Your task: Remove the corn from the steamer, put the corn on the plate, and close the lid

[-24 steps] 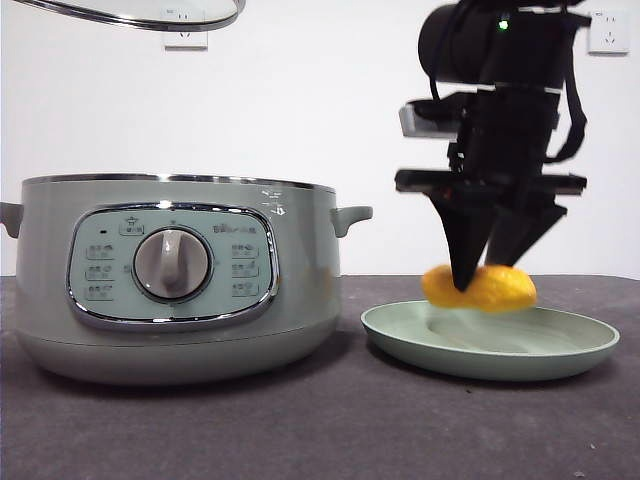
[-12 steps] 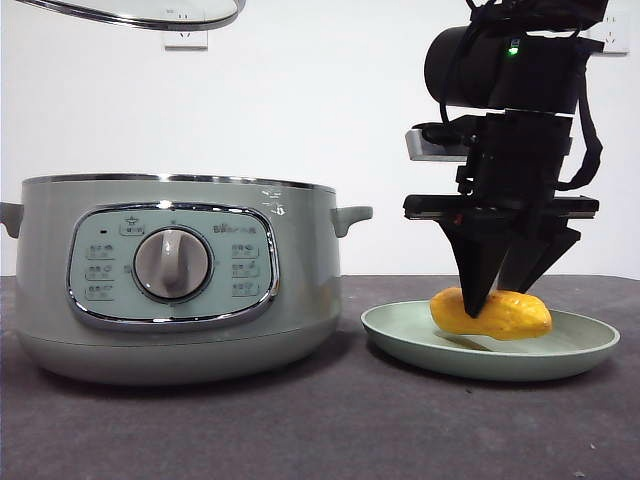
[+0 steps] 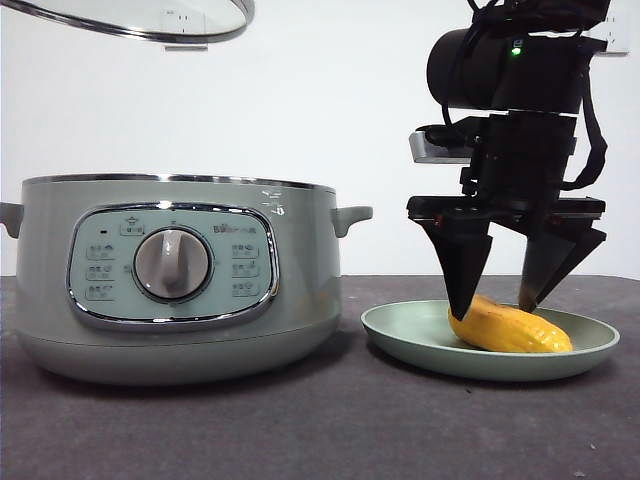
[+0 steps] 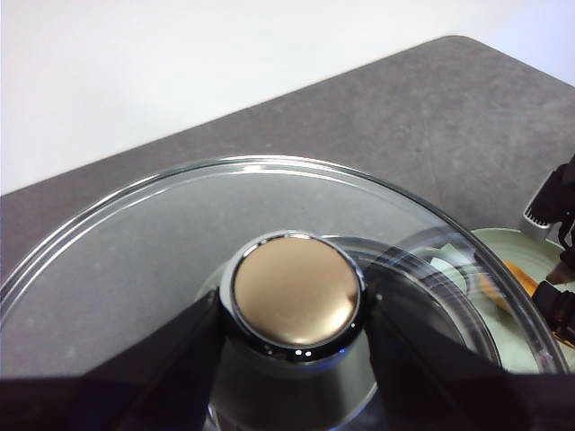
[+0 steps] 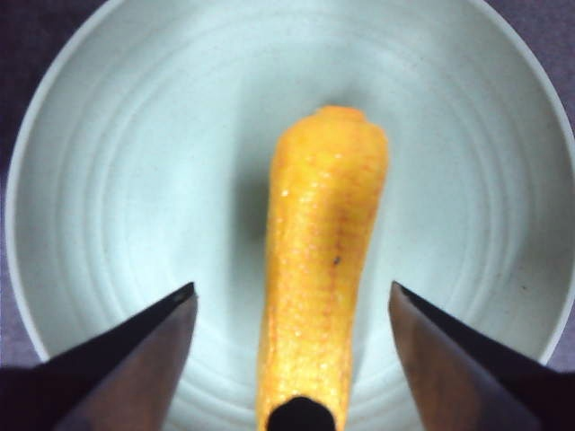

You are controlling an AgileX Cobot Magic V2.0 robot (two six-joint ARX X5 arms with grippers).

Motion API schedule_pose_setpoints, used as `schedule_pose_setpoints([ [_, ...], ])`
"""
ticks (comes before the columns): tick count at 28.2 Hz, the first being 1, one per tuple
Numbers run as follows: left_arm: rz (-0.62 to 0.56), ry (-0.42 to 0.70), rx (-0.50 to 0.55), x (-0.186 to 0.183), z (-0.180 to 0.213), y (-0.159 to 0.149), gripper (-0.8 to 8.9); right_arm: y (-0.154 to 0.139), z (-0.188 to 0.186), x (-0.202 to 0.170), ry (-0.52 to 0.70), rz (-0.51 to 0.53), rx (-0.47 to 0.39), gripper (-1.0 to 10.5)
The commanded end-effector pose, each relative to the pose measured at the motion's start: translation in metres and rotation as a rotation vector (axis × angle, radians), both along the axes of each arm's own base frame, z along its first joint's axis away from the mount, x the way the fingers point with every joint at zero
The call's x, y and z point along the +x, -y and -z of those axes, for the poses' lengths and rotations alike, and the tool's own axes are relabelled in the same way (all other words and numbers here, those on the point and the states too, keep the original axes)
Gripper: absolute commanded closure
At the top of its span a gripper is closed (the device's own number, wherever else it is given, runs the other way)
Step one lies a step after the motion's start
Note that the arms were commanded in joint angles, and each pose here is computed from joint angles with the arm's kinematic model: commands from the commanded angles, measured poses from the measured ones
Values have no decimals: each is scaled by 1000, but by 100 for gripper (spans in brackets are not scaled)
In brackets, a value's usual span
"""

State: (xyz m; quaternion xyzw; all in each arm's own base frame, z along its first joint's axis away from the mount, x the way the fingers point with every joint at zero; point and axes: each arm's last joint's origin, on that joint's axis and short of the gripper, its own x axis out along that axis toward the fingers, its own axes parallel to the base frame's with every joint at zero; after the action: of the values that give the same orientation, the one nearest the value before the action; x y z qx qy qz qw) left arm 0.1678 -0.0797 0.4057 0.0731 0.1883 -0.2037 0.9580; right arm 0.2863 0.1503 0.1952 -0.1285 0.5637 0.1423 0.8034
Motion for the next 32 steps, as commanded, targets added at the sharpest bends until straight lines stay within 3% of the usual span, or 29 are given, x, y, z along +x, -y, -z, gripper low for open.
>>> schedule_pose_setpoints([
  [1, 6, 46, -32, 5, -6, 3, 822, 2, -1, -3, -2, 10, 4, 563],
  [19, 78, -158, 1, 72, 43, 38, 822, 26, -99, -49, 304, 29, 173, 568],
  [32, 88, -224, -7, 89, 61, 48, 822, 36, -123, -67, 392, 29, 221, 569],
])
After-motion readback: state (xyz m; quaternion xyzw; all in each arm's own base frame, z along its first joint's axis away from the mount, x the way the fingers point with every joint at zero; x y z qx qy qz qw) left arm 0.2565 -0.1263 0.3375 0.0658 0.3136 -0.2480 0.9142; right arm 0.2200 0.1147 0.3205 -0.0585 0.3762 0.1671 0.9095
